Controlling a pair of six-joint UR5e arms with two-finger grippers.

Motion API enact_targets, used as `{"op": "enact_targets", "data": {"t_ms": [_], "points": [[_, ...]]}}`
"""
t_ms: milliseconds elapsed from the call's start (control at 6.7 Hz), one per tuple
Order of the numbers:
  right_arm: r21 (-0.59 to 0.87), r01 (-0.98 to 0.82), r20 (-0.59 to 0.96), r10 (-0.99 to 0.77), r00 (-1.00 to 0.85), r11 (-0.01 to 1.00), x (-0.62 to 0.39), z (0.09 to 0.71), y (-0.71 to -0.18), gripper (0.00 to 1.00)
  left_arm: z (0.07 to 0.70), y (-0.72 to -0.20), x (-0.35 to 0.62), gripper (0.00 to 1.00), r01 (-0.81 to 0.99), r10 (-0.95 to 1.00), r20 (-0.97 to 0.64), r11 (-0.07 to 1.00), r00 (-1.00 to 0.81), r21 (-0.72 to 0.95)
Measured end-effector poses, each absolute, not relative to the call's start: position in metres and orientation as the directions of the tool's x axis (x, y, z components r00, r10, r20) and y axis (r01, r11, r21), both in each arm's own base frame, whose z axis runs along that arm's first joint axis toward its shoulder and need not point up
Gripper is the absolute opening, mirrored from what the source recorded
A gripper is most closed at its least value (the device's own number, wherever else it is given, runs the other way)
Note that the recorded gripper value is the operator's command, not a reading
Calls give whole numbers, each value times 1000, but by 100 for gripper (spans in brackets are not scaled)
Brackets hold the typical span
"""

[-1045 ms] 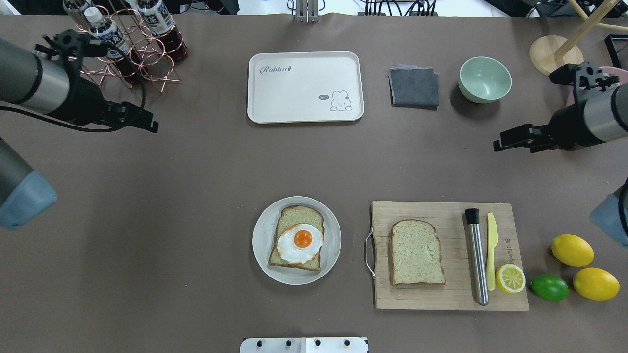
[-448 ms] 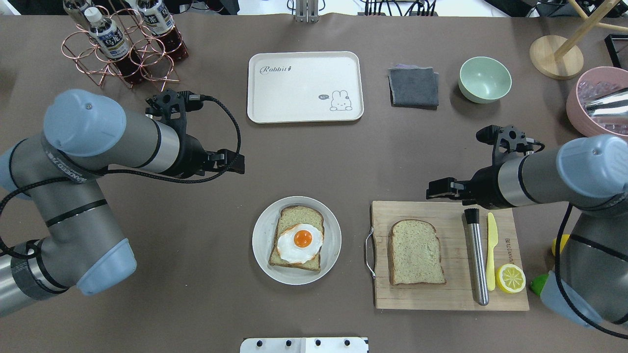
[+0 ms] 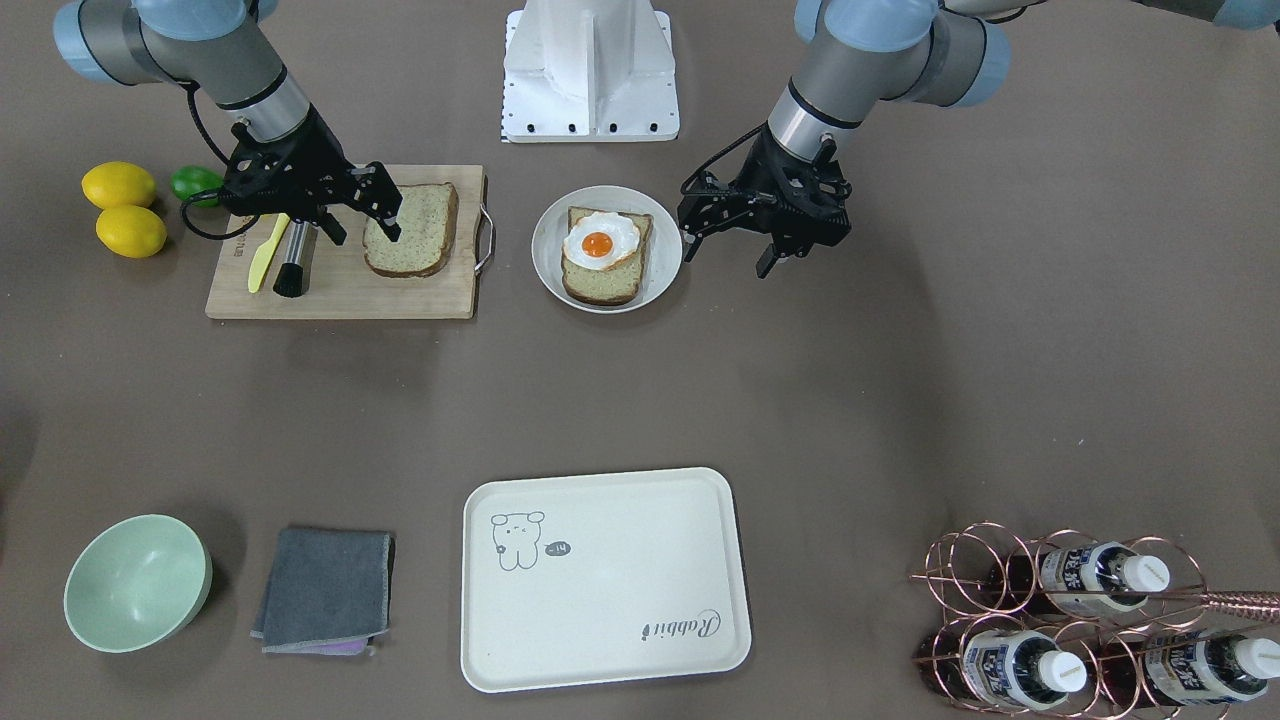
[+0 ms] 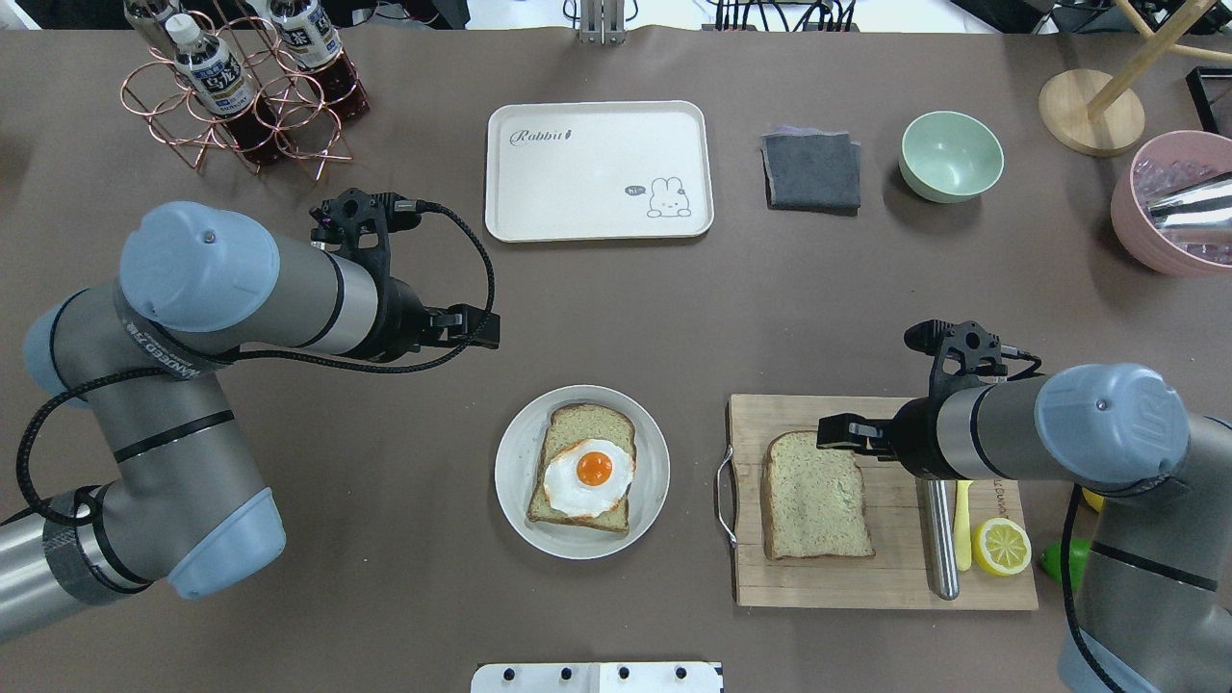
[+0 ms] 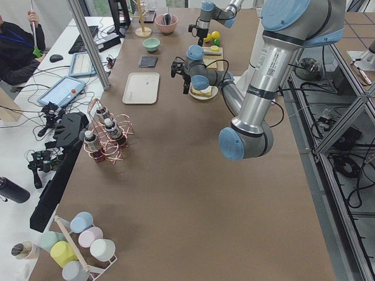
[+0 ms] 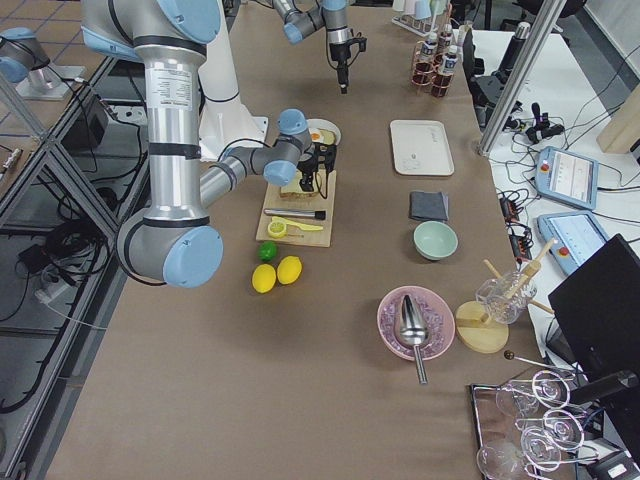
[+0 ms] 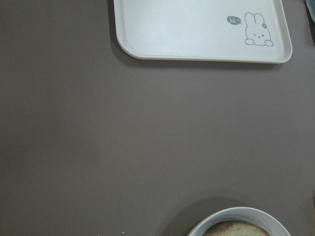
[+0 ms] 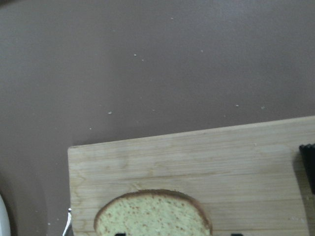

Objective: Make sandwich and place on tray
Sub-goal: 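Lower the right gripper and grasp the plain bread slice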

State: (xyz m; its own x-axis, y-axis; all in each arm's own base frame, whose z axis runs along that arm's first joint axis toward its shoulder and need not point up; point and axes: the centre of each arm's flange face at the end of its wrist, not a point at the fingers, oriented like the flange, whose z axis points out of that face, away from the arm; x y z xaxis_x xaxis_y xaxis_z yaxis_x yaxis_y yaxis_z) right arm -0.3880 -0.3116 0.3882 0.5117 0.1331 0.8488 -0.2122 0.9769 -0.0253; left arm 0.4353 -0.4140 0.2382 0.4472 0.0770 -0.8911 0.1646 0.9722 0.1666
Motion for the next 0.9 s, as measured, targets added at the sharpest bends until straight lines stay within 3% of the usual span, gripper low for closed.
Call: {"op": "enact_targets", "data": {"t_ms": [896], "points": [[1, -188, 873, 91, 480, 982, -408, 423, -297, 66, 237, -414, 436, 97, 172, 82, -890, 969, 449, 176]]}}
